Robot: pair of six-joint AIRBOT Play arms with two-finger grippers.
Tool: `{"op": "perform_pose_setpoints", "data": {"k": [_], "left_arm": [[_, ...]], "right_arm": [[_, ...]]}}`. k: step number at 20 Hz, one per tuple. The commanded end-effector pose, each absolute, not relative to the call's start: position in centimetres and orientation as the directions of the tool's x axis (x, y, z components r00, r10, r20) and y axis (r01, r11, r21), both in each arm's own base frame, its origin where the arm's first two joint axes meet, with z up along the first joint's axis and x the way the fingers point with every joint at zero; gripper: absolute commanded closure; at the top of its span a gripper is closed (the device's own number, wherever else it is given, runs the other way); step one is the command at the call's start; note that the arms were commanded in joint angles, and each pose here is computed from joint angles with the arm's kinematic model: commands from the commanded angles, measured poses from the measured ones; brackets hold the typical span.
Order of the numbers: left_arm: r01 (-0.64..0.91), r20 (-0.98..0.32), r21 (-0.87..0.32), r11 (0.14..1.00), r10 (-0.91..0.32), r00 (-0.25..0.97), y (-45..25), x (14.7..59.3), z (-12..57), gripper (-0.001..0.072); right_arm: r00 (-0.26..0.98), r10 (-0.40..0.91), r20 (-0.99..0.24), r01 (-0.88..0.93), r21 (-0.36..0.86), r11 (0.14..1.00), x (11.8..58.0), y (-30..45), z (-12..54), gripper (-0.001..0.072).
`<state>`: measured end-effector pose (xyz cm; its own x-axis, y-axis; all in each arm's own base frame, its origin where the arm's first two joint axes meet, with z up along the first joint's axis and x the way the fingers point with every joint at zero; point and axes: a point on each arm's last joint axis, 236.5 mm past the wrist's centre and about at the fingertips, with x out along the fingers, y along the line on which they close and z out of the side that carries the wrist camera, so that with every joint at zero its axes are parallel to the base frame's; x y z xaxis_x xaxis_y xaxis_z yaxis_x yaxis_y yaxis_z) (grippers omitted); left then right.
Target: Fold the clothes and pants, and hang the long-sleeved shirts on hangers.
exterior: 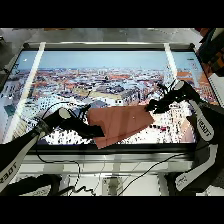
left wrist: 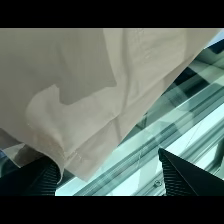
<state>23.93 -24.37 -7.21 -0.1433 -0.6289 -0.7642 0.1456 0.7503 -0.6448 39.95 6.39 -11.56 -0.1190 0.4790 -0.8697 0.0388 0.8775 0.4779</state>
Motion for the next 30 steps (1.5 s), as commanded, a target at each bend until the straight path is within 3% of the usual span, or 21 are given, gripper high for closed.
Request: {"op": "perform_pose_setpoints", "data": {"k": [1, 3, 5, 6, 7, 10, 13, 16, 19, 21, 25, 30], "left_arm": [[0.159, -0.777, -0.629, 0.761, -0.623, -0.093, -24.2, 25.1, -7.6, 0.0016], [0.173, -0.787, -0.611, 0.773, -0.616, -0.028, -24.1, 26.7, -7.8, 0.0016], [0.192, -0.793, -0.593, 0.782, -0.609, 0.032, -23.9, 28.1, -8.0, 0.0016], [0.199, -0.795, -0.584, 0.787, -0.605, 0.056, -23.8, 28.7, -8.1, 0.0016], [0.201, -0.798, -0.576, 0.793, -0.598, 0.077, -23.7, 29.2, -8.2, 0.0016], [0.302, -0.815, -0.519, 0.799, -0.57, 0.107, -22.7, 30.6, -7.5, 0.0016], [0.4, -0.853, -0.418, 0.816, -0.504, 0.137, -19.8, 32.8, -4.7, 0.0015], [0.47, -0.884, -0.284, 0.836, -0.418, 0.208, -16.0, 34.9, -0.3, 0.0015], [0.481, -0.842, -0.196, 0.855, -0.398, 0.364, -13.8, 36.7, 5.8, 0.0015], [0.481, -0.794, -0.164, 0.861, -0.405, 0.454, -13.3, 36.9, 9.2, 0.0015], [0.5, -0.71, -0.188, 0.845, -0.469, 0.525, -14.4, 35.7, 13.7, 0.0015], [0.51, -0.672, -0.248, 0.823, -0.526, 0.522, -15.7, 35.2, 14.9, 0.0016]], "right_arm": [[-0.172, 0.681, -0.712, 0.019, 0.689, 0.725, 39.2, 9.9, -10.2, 0.0162], [-0.211, 0.759, -0.616, 0.012, 0.775, 0.632, 38.2, 12.6, -8.7, 0.0162], [-0.249, 0.742, -0.622, -0.045, 0.773, 0.633, 37.3, 14.2, -9.3, 0.0165], [-0.255, 0.734, -0.629, -0.105, 0.773, 0.626, 37.2, 15.3, -9.3, 0.03], [-0.25, 0.728, -0.639, -0.139, 0.767, 0.626, 37.5, 16.2, -9.2, 0.052], [-0.17, 0.714, -0.679, -0.256, 0.73, 0.633, 40.1, 18.0, -6.8, 0.0681], [0.065, 0.666, -0.743, -0.31, 0.619, 0.722, 45.5, 16.2, -1.5, 0.0691], [0.292, 0.509, -0.81, -0.173, 0.478, 0.861, 48.8, 9.8, 5.0, 0.0692], [0.436, 0.304, -0.847, 0.043, 0.357, 0.933, 47.5, 1.2, 12.1, 0.0692], [0.489, 0.165, -0.857, 0.234, 0.311, 0.921, 44.8, -4.6, 16.0, 0.0692], [0.447, -0.144, -0.883, 0.661, 0.218, 0.718, 34.4, -15.2, 21.5, 0.0692], [0.297, -0.402, -0.866, 0.935, 0.177, 0.308, 21.4, -22.0, 25.7, 0.0675]]}}
